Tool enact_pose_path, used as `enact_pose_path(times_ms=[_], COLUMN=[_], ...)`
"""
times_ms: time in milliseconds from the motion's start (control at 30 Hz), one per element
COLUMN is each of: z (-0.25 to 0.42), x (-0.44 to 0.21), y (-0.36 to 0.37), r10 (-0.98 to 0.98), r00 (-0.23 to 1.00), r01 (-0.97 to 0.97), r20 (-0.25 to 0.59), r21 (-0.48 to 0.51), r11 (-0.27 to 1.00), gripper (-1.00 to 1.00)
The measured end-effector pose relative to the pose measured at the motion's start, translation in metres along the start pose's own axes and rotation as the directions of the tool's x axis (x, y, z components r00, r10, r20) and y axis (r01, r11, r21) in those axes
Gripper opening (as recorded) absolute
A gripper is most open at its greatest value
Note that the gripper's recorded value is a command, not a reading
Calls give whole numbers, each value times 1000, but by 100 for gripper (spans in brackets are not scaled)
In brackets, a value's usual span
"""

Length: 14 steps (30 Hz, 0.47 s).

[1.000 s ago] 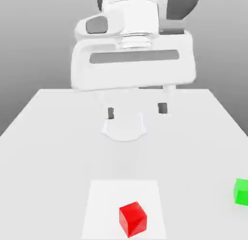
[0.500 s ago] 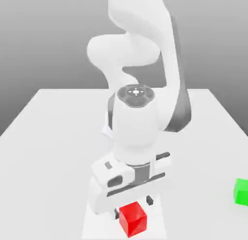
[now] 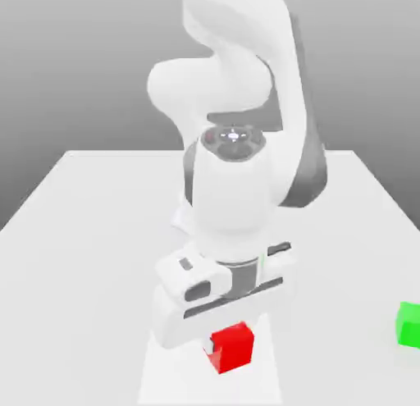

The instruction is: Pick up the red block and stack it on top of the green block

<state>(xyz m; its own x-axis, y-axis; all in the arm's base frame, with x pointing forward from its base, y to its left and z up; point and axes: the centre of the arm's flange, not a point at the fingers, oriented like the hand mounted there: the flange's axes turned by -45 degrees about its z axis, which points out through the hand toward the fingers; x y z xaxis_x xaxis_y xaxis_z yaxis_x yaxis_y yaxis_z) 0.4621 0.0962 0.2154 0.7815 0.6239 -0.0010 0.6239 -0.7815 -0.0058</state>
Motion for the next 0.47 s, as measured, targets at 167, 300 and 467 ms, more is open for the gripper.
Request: enact_pose_path(times_ms=[167,300,467], z=[-14,-1,33], x=[50,72,75], y=[-119,-227,-250], r10=[-351,-614,-663], r00=[936,789,748], r01=[351,614,663], r20=[2,4,4], r21=[2,-3,-4], r11=[936,789,748], gripper=[-100,-100,100])
